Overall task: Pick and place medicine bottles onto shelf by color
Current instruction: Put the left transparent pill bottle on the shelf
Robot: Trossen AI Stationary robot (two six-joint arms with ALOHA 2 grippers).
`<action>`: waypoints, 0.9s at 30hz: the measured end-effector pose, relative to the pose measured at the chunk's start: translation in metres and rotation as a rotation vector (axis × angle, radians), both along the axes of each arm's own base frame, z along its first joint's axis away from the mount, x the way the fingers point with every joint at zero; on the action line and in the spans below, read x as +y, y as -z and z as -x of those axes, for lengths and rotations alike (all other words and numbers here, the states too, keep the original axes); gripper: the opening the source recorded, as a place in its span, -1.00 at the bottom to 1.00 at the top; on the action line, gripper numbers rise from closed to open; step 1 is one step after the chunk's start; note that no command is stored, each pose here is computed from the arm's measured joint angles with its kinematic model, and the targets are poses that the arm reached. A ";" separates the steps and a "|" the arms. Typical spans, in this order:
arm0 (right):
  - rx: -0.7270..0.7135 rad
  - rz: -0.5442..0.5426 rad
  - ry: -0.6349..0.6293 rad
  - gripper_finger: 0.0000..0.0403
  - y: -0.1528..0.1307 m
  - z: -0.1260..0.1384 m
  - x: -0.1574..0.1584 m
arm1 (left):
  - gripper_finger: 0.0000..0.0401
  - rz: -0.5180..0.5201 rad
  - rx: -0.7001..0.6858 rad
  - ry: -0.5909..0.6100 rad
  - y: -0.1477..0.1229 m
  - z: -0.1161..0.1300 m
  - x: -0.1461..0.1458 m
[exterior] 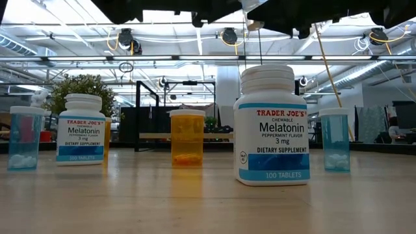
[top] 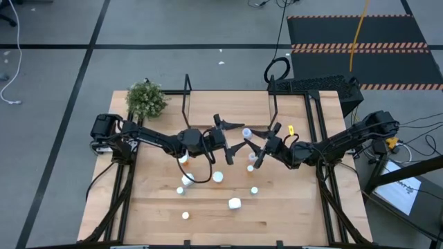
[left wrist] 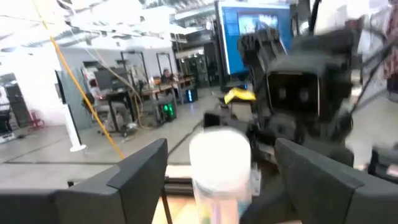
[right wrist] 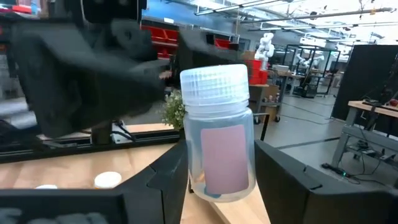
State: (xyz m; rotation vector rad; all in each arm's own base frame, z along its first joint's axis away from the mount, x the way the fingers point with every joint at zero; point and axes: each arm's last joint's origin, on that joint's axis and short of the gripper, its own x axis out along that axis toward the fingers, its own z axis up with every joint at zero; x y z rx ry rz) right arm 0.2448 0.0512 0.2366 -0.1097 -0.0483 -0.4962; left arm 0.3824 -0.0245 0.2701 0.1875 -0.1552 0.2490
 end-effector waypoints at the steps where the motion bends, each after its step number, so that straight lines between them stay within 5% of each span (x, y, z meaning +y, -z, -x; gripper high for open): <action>1: -0.004 0.000 -0.009 -0.20 0.000 0.000 0.000 | 0.41 -0.002 0.016 0.006 0.002 -0.001 0.000; 27: 0.004 0.008 -0.026 -0.20 0.000 -0.001 -0.001 | -0.25 -0.015 0.024 0.025 0.002 -0.010 0.002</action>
